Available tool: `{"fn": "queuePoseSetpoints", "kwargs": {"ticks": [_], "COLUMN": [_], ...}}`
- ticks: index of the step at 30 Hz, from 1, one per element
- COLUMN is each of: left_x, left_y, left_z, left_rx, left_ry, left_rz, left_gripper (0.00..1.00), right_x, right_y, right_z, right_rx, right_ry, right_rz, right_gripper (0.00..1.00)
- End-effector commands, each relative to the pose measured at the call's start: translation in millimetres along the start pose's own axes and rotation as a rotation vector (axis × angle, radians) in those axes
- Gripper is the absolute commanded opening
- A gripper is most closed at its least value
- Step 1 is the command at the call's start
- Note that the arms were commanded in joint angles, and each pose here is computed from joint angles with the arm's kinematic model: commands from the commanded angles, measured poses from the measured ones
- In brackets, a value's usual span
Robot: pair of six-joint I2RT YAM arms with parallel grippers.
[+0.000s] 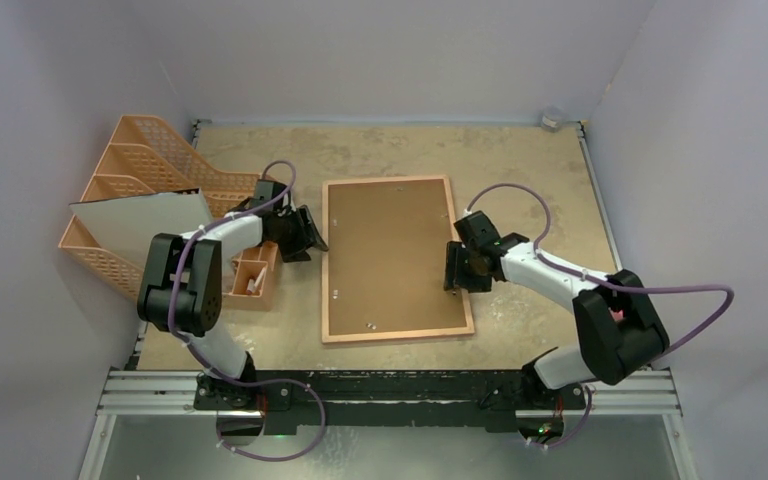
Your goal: Put the photo into the frame
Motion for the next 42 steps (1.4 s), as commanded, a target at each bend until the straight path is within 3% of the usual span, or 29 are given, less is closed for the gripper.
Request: {"fn": "queuePoseSetpoints", "kwargs": {"ticks": [1,14,27,29,32,34,42], "left_x": [-3.0,2.1,5.1,5.2,5.9,6.0,8.0], "left_y": [7.6,10.1,11.9,11.7,13.3,13.7,14.8], "left_z": [3.7,7.9,10.1,10.4,11.6,12.0,13.1], "left_rx": [0.018,0.022,0.029,0.031,0.031,0.030,0.029], "left_ry": [-0.013,-0.027,-0.032,-0.033,-0.036,-0.040,-0.041], "left_rz": [-0.002,0.015,0.025,0.023,0.028,0.029,0.034], "left_gripper": [0.53,0.48,0.47,0.47,0.47,0.47,0.47], "right_x": [-1.7,4.2,-2.3,-2.8,-1.5,0.7,9.3], "right_y": [6.2,9.5,-2.2,-3.8,-4.3,-3.6,0.3], "right_z": [-1.8,0.6,7.4,7.9,8.5,7.4,4.3], "right_rx": [-0.015,-0.032,0.037,0.072,0.098,0.095,0.035], "right_ry": [0.072,0.145,0.152,0.148,0.135,0.144,0.158], "right_rz": [0.027,0.028,-0.075,-0.111,-0.135,-0.132,-0.088], "right_gripper": [0.57,0.27,0.18,0.24,0.41,0.46,0.41]}}
Point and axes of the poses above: each gripper's point midway between its finger pads, its own x axis out along the fingers, its own z axis along the line the jaws close on, y = z × x, the point moved 10 cm from there along -x, back along the fingers, and after that the axes turned 9 degrees about x, right-handed, at the moved point
